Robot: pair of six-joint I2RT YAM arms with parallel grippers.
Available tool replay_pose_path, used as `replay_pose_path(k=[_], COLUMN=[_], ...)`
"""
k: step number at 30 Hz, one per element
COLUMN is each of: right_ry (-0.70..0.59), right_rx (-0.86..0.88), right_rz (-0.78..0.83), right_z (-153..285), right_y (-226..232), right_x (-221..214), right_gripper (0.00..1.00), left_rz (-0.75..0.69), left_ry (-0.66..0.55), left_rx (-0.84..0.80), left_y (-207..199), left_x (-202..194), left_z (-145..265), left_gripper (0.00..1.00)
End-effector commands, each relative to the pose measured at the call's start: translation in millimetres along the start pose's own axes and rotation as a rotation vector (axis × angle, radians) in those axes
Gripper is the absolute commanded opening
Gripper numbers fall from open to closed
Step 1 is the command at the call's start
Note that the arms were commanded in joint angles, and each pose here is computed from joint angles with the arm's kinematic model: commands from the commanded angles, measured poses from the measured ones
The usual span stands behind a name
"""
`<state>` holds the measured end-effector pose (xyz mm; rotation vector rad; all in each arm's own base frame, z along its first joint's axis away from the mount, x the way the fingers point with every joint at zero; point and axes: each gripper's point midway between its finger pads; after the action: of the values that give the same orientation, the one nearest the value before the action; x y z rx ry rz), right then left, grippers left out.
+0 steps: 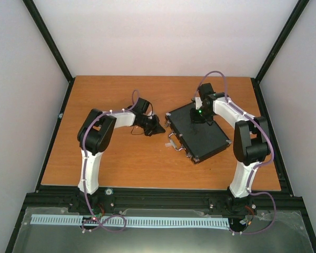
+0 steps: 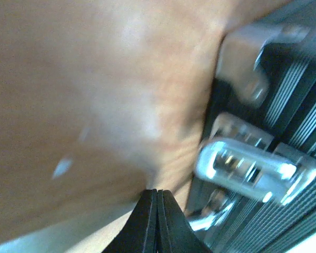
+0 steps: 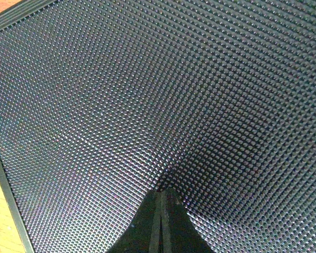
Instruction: Pack up texas hold em set
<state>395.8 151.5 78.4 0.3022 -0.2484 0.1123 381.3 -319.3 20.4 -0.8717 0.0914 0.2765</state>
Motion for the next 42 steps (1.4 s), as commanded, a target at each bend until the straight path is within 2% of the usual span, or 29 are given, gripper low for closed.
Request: replay_pose_path(k=[1, 9, 12, 19, 26, 35, 42], right_ry=[0.041, -0.282, -0.349, -0.299, -0.248, -0.125, -0.054], right_rx=[-0.036, -0.106, -0.148, -0.178, -0.101, 0.019, 0.054], right_rz=[-0.036, -0.220, -0.259, -0.317, -0.344, -0.327, -0.332], right_z=[1.0, 72.1, 83.6, 51.9, 19.3, -26.9, -46.6], right_y=[-3.4, -35.4, -53.4, -96.2, -111.2, -102.8, -100.3], right_x=[-0.3, 77.4, 101.9, 137.9, 160.5, 146.7, 125.3], right_gripper=[0.03, 0.03, 0.03, 0.03, 0.03, 0.03, 0.03], left_rz=[-0.069, -0.072, -0.072, -0.072, -0.071, -0.054, -0.044], left_ry=[-0.008, -0.044, -0.045, -0.059, -0.074, -0.085, -0.096], left_rx=[0.082, 0.050, 0.034, -0.001, -0.022, -0.025, -0.014], left_y=[18.4, 16.1, 11.4, -3.0, -16.6, -18.9, -15.5], left_x=[-24.0, -19.4, -15.5, -4.0, 8.2, 13.7, 24.5], left_z=[17.8, 32.6, 31.1, 30.2, 31.2, 30.3, 22.0], left_gripper=[0.01, 0.01, 0.01, 0.01, 0.01, 0.01, 0.01])
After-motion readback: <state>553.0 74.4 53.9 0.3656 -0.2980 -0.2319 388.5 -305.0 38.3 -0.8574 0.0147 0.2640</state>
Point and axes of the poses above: each gripper's point midway between its finger pads, its own z axis back along the fingers, its own y axis along the line the jaws close on, x = y × z, and after that the axes turned 4 degrees about -z, right-handed
